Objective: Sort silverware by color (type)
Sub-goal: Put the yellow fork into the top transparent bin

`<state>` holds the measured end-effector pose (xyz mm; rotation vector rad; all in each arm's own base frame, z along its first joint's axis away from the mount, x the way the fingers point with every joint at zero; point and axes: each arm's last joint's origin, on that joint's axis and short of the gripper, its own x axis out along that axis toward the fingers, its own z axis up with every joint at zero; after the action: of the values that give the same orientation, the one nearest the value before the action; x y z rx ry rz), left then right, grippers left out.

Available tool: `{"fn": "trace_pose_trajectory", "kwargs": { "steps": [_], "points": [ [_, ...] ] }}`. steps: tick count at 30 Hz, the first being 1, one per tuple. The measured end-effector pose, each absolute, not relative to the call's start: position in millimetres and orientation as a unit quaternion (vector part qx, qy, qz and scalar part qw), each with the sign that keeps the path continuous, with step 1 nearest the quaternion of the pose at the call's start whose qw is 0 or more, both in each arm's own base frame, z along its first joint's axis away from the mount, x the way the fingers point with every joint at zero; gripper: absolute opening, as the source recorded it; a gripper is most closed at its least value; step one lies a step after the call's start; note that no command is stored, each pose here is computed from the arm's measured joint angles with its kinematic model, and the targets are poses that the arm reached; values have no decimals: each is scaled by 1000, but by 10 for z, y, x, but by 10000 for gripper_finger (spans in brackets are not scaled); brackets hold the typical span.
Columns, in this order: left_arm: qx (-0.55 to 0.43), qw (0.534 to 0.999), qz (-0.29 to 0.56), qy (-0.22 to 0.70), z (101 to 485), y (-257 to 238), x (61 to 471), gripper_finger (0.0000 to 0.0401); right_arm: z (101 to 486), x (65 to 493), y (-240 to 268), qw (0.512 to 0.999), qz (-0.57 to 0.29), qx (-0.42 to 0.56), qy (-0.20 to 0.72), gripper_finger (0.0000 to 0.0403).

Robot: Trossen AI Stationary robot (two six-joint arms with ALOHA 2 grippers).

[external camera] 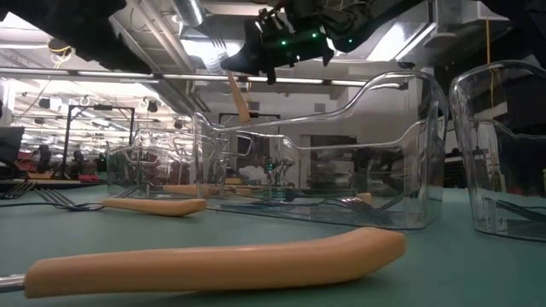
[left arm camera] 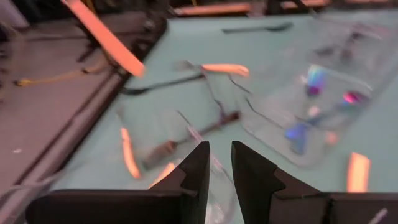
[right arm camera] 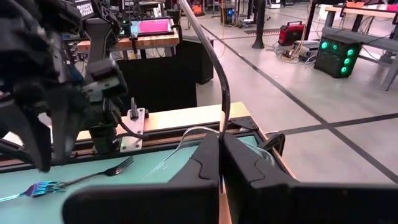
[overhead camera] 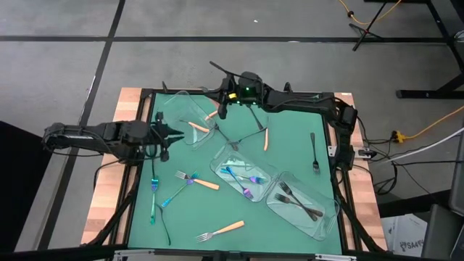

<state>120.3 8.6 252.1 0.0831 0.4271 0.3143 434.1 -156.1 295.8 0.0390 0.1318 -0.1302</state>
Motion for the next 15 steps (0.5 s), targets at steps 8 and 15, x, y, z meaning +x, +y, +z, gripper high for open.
{"fn": "trace_pose_trajectory", "kwargs": {
  "steps": [8,15],
  "points": [
    [35,967,216,133,2665,119,1242,66,2955,4344,-1550,996,-64,20,67,0],
    [24,965,246,90,2744,182,1294,124,2963,4363,-1494,997,-45,19,63,0]
  ]
}}
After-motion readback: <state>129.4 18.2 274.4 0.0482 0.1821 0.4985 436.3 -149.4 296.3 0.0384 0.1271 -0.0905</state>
